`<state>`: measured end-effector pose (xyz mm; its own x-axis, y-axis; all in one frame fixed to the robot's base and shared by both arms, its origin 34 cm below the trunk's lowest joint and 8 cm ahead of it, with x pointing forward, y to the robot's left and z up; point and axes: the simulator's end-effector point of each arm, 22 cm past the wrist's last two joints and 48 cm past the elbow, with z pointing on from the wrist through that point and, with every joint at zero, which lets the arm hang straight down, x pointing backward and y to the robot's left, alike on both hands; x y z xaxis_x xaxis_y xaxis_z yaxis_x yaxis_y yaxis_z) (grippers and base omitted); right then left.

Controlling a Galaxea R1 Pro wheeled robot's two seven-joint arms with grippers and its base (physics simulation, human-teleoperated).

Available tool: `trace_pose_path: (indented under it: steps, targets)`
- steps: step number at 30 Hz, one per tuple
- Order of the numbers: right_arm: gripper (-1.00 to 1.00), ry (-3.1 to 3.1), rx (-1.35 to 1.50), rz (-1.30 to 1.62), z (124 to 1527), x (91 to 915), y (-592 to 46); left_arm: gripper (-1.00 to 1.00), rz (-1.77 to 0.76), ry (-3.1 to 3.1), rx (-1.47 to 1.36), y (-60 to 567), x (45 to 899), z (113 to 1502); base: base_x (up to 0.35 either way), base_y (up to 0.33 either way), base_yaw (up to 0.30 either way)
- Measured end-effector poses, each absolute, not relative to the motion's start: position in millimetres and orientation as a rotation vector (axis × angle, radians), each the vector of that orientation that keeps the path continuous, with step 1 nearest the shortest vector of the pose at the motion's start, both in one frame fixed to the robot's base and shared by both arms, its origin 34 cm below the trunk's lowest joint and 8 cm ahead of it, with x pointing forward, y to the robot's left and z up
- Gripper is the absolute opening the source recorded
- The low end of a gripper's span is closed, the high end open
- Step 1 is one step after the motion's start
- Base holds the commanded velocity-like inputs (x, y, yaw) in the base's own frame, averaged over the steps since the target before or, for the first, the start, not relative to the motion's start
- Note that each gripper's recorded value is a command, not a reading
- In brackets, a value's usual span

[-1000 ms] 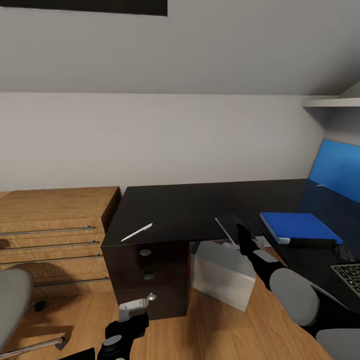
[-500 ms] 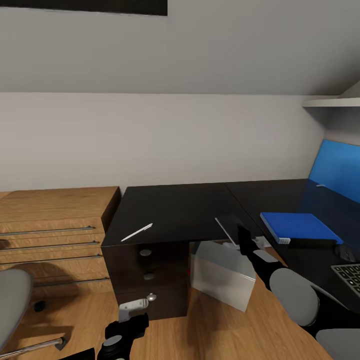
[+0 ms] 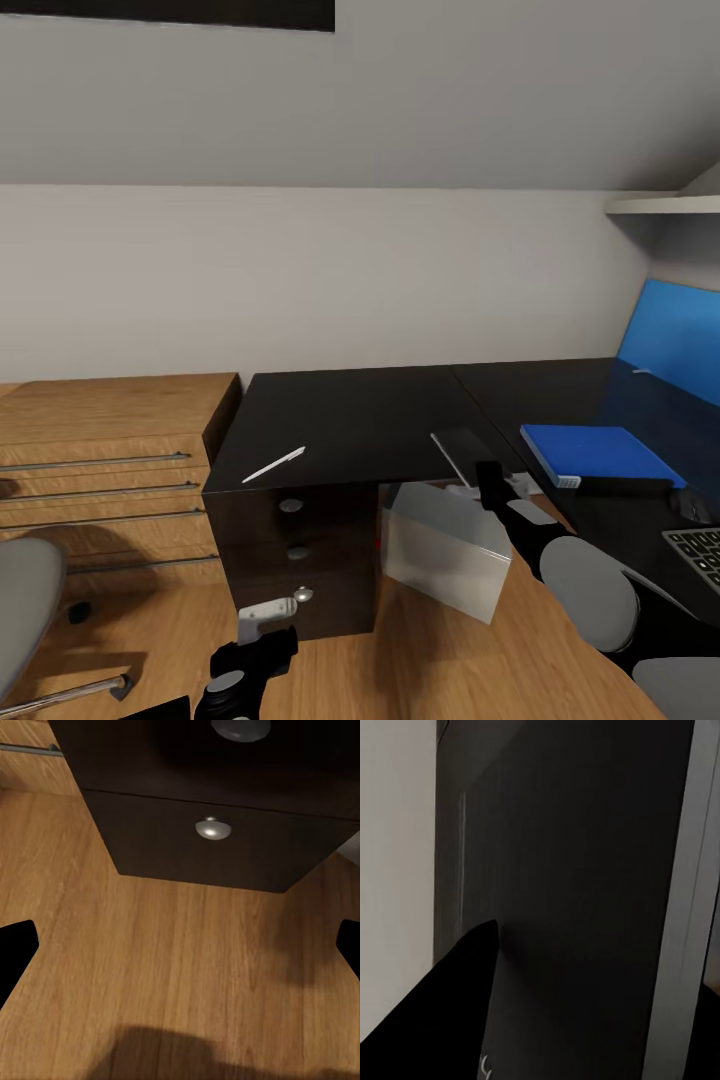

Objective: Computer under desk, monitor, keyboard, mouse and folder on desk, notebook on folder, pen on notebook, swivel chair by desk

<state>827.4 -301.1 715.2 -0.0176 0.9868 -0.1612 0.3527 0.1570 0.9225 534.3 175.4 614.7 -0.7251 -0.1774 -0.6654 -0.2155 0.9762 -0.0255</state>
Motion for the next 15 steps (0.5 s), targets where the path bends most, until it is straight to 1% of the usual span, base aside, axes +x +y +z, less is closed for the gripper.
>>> trace_pose_path:
  steps: [15]
  targets:
    - [-1.0, 1.519, 1.342, 0.883, 745, 832, -305, 1.0, 0.071, 2.403, -0.272, 175, 536, 641, 0.0, 0.0, 0.0]
